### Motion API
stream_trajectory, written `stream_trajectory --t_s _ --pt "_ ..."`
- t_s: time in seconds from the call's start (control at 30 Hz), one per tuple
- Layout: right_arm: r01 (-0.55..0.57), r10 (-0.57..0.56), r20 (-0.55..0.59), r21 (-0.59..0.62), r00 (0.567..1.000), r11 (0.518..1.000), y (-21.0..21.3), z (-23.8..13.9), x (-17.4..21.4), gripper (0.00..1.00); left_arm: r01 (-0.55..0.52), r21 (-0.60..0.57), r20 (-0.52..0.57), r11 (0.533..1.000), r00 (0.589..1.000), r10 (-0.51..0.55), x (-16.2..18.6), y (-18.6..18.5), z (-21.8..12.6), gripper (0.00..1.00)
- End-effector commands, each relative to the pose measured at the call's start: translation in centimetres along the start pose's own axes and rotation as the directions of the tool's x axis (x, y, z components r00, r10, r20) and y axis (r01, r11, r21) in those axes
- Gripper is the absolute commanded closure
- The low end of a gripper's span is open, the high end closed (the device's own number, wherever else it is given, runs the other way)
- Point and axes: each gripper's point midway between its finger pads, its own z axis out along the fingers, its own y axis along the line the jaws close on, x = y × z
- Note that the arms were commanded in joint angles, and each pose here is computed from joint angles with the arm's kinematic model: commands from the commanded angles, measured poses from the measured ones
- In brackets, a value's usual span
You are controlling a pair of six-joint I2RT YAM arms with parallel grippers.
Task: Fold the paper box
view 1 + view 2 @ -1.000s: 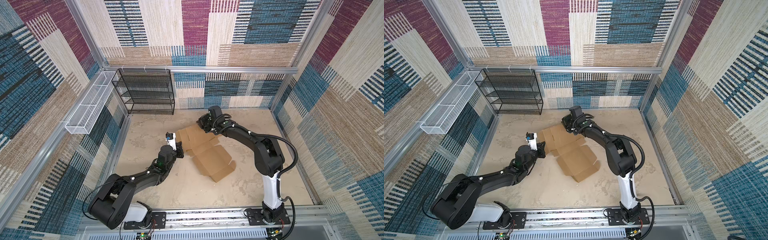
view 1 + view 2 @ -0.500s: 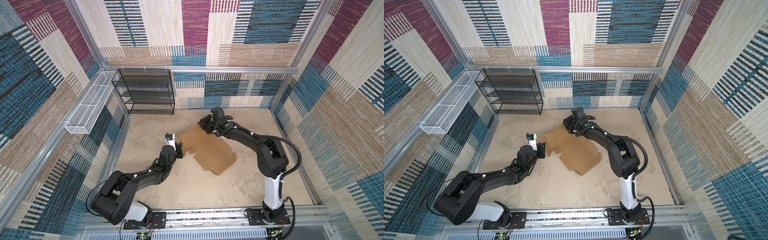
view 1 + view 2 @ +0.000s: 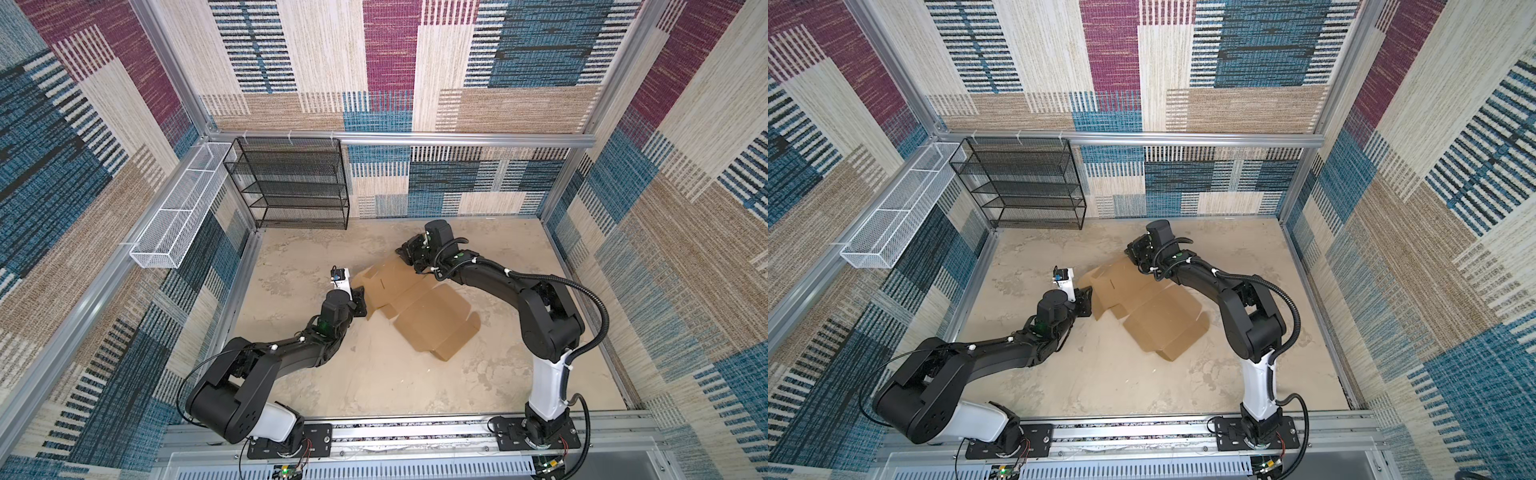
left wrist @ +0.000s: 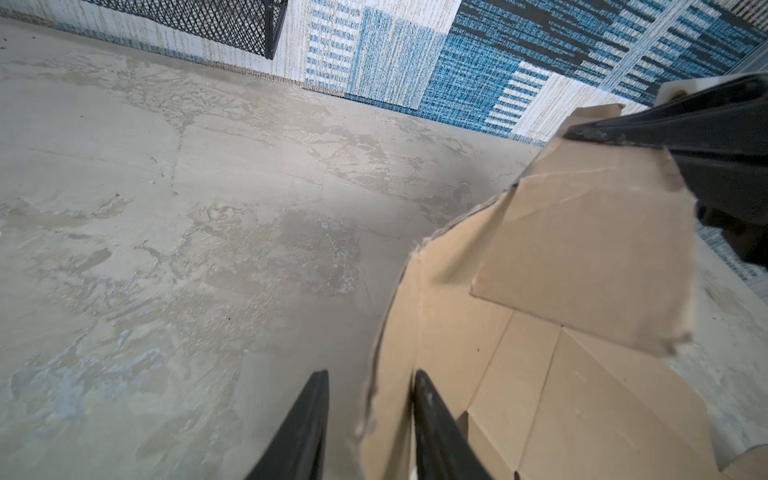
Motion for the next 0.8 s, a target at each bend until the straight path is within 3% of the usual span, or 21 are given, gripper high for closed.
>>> stream_trajectory --t_s 0.0,0.5,0.77 --pt "0.067 -0.069 -0.017 -0.077 0.997 0.995 2.3 -0.7 0.6 0.96 0.027 0.020 0.005 0.999 1.000 -0.027 -0.8 -0.5 -0.4 0.62" --pt "0.200 -0.225 -0.118 -0.191 0.967 0.961 1.7 0.0 2.8 0.96 0.001 -0.093 -0.060 0.996 0.998 -0.006 -2.1 2.2 -6.1 0.53" --pt "0.267 -0.315 -0.150 -0.275 0.937 0.924 2.0 -0.4 4.0 0.96 0.023 -0.158 -0.192 0.987 0.980 -0.054 1.3 5.4 -5.9 0.51"
